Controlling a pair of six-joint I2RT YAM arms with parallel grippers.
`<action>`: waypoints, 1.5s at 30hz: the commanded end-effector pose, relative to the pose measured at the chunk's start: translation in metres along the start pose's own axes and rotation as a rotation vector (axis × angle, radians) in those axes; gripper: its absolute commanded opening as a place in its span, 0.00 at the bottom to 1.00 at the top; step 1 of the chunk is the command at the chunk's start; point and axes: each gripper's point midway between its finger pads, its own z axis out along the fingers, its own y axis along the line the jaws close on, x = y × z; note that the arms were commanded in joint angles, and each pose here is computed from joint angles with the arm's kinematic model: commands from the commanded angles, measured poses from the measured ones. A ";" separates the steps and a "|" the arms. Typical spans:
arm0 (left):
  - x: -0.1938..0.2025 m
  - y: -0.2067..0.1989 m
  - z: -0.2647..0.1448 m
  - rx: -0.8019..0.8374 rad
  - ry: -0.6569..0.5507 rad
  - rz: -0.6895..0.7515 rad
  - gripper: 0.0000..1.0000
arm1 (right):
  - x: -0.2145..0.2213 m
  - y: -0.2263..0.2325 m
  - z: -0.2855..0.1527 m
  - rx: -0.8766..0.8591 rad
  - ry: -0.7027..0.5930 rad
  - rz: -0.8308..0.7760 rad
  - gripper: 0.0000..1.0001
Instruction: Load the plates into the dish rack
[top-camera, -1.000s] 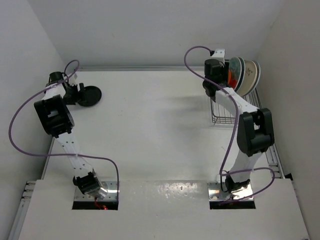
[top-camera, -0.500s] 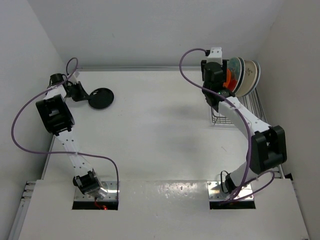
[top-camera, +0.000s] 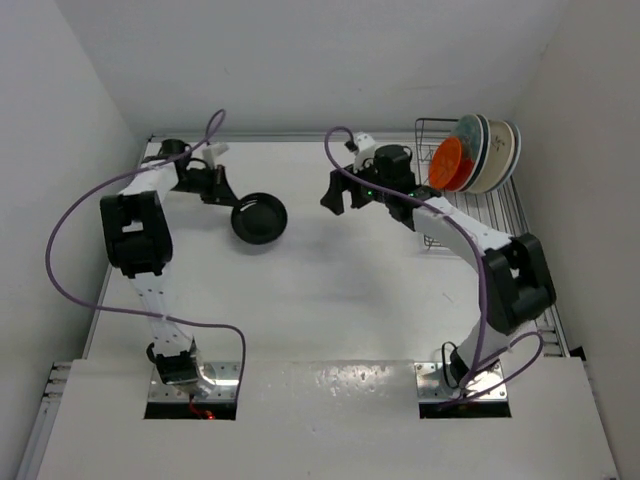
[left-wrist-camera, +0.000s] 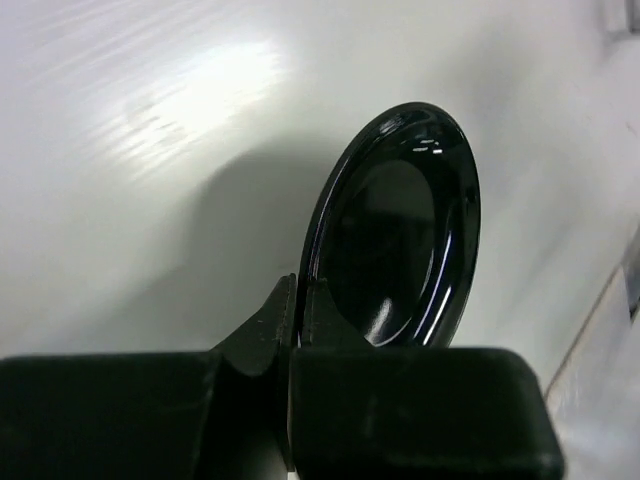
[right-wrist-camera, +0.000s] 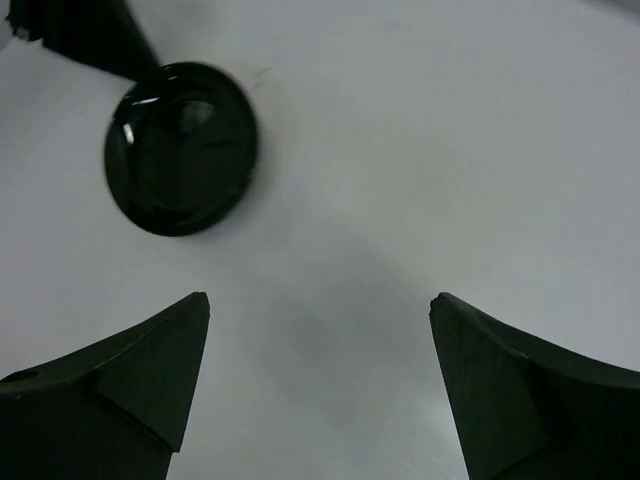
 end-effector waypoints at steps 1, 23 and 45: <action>-0.015 -0.093 -0.010 0.138 -0.006 0.230 0.00 | 0.026 0.059 0.021 -0.325 0.082 0.173 0.91; -0.018 -0.200 -0.013 0.181 0.062 0.469 0.37 | 0.041 0.110 0.007 -0.479 -0.023 0.371 0.00; -0.073 -0.008 -0.136 -0.681 -0.129 0.151 0.99 | -0.084 -0.280 -0.141 1.385 -0.254 0.037 0.00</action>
